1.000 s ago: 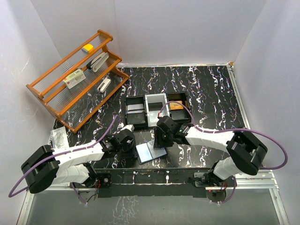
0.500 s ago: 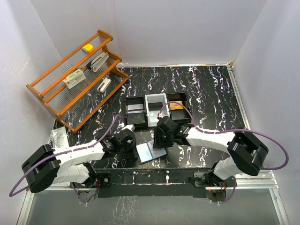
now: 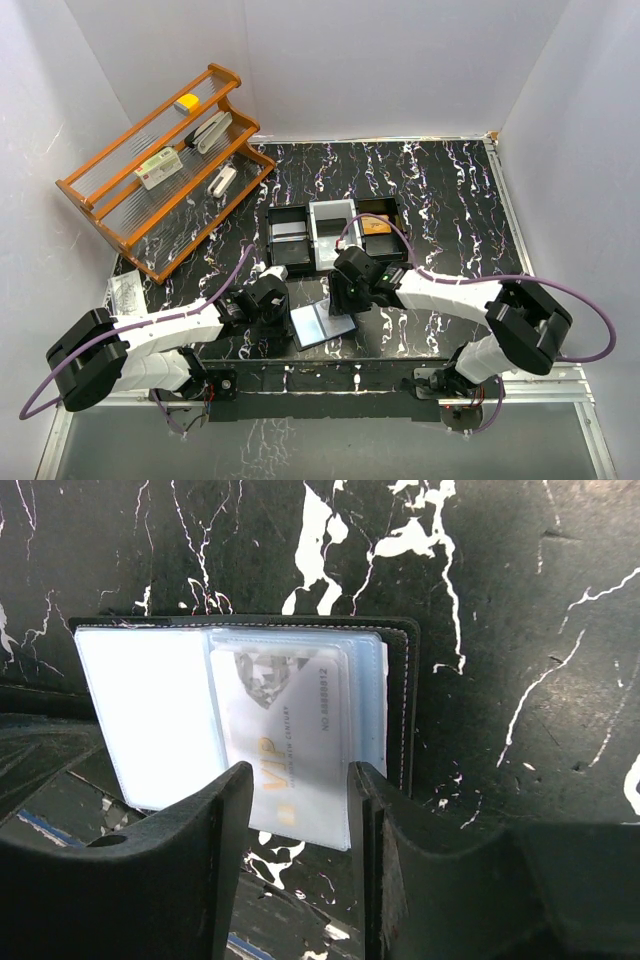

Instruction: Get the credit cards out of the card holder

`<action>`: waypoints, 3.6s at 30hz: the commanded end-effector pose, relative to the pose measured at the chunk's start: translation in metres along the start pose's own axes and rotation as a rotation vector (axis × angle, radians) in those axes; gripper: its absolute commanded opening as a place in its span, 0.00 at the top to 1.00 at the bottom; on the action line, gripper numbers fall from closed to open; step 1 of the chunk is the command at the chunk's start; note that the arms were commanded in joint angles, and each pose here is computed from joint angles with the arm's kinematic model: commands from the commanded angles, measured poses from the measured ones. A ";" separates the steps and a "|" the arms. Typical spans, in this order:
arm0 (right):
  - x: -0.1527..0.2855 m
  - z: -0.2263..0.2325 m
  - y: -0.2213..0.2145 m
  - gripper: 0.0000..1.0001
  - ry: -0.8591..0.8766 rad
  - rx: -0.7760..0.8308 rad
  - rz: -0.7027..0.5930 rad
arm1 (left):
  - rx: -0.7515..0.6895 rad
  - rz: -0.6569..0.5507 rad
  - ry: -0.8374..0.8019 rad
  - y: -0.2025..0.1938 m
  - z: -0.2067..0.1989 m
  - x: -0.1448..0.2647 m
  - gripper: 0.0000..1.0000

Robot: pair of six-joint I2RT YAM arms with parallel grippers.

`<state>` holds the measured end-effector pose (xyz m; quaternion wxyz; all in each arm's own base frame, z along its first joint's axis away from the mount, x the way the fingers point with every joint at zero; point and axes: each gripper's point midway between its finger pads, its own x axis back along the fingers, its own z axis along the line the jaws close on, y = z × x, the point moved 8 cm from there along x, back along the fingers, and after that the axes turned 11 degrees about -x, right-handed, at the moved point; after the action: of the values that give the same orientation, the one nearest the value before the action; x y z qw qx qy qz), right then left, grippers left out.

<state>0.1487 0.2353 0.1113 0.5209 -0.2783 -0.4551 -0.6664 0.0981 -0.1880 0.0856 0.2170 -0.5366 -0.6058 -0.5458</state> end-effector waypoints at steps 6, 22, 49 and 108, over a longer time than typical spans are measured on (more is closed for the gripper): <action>-0.009 0.008 0.000 0.66 0.062 0.000 0.012 | -0.014 -0.007 -0.019 0.005 -0.006 0.003 0.81; -0.014 -0.005 -0.002 0.57 -0.055 -0.016 0.002 | -0.021 0.000 -0.015 0.005 -0.006 0.001 0.82; -0.001 0.035 -0.002 0.62 0.181 0.032 0.053 | -0.021 -0.010 -0.011 0.005 -0.005 0.003 0.83; 0.011 0.035 0.001 0.71 0.128 0.032 0.016 | -0.024 -0.001 -0.019 0.005 -0.007 0.000 0.84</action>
<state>0.1381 0.2456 0.1157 0.5470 -0.2812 -0.4446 -0.6512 0.0994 -0.1897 0.0849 0.2151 -0.5396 -0.6005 -0.5494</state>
